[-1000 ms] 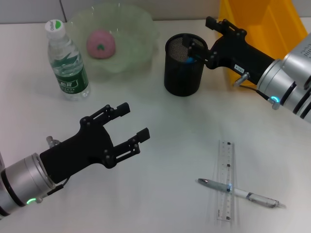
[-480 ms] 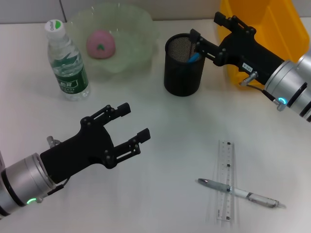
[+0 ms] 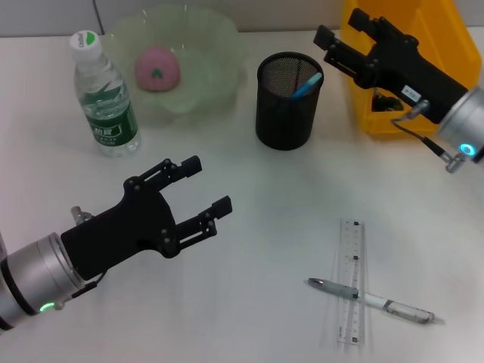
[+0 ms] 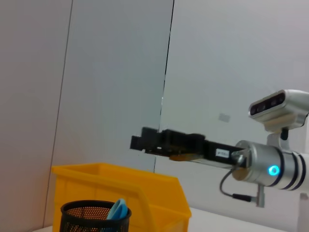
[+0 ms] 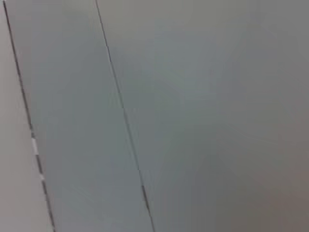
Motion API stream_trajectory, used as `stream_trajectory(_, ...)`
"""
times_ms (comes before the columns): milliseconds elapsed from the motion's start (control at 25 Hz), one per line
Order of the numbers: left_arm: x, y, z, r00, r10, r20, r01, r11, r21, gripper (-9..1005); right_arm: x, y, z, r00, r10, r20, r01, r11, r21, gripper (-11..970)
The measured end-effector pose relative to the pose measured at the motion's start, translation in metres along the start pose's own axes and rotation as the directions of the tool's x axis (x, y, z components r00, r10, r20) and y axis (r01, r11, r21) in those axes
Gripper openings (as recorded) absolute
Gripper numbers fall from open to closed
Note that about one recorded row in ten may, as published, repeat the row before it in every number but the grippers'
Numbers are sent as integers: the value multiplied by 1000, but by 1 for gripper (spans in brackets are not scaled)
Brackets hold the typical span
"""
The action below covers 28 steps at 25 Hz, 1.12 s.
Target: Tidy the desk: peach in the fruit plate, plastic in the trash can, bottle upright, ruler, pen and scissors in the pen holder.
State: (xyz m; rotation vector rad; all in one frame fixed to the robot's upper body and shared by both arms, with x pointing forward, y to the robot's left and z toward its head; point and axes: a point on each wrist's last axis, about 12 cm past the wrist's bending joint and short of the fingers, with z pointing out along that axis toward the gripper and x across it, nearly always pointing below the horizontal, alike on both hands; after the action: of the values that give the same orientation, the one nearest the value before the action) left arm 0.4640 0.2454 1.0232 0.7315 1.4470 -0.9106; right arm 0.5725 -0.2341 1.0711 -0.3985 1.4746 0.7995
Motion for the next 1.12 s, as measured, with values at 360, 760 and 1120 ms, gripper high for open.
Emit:
stream_trajectory(360,-1,3,-1,1000,-1,-8,1,1000,-2,778,-6,7,-34,997,58,-52,-65,987,-147,788)
stream_trajectory(760,-1,6,-2,996,-3,-90,9,997,72,777,-7,8,-68,953,-33,-301,-76,937,-342,788)
stream_trajectory(1120,-1,9,-4,986,-15,-166,36,992,124,776,0,5,-75,876,-143,-461,-65,911,-407,787)
